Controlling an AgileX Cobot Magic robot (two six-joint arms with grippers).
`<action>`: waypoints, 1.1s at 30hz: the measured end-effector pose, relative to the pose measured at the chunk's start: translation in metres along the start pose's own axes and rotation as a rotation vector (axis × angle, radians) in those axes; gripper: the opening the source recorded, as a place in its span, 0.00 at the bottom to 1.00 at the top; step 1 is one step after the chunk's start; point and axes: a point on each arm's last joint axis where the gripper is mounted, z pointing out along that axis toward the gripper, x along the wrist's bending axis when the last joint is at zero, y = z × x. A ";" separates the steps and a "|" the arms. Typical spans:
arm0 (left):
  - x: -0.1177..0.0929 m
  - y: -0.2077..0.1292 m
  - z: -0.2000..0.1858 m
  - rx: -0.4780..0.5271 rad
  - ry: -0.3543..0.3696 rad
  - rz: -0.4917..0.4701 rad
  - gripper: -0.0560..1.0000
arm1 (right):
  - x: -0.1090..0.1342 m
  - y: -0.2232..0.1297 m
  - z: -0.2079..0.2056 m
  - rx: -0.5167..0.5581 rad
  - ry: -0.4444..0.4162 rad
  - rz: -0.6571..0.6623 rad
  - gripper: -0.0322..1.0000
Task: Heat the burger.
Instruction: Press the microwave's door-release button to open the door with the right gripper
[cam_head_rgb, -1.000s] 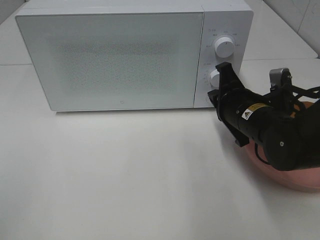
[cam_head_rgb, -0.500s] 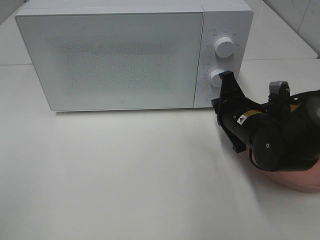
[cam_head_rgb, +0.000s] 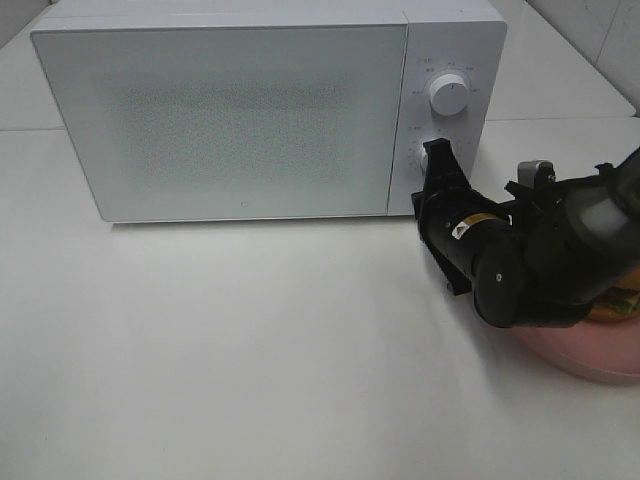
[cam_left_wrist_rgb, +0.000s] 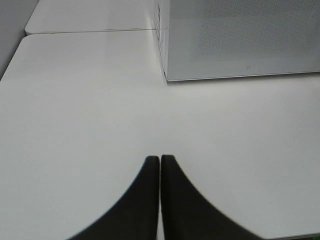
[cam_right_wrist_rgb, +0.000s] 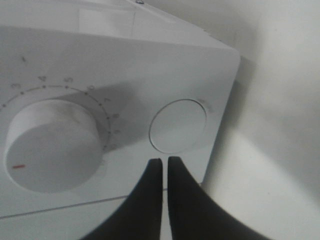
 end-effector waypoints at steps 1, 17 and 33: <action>0.000 0.000 0.000 0.000 0.000 0.000 0.05 | 0.002 0.000 0.001 -0.006 0.005 0.006 0.03; 0.000 0.000 0.000 0.000 0.000 0.000 0.05 | -0.004 0.003 0.013 -0.084 -0.017 -0.007 0.03; 0.000 0.000 0.000 0.000 0.000 0.000 0.05 | -0.005 0.011 0.021 -0.106 -0.051 0.017 0.03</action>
